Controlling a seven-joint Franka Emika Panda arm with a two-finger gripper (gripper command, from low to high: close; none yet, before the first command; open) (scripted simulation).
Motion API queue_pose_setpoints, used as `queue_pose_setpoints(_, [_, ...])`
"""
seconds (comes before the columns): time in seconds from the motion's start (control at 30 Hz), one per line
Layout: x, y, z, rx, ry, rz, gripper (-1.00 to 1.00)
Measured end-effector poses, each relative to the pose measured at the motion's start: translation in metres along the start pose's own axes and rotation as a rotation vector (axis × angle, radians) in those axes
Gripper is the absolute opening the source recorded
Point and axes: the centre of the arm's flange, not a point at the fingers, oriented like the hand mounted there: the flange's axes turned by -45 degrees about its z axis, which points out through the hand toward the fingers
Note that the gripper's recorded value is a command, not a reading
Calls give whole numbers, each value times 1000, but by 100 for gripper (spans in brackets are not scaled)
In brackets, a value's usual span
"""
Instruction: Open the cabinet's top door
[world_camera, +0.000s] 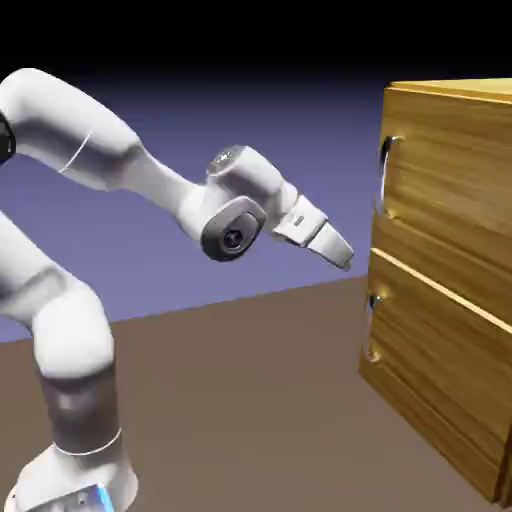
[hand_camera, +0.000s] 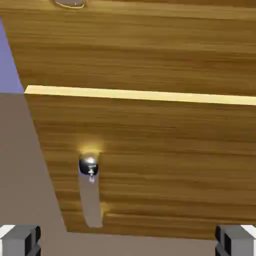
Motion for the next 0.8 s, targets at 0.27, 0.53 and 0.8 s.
queue_pose_setpoints(0.27, [23, 20, -21, -14, 67, 43, 0])
queue_pose_setpoints(0.53, [39, 30, -40, -14, 144, 72, 0])
queue_pose_setpoints(0.8, [49, 31, -53, -6, 233, 87, 0])
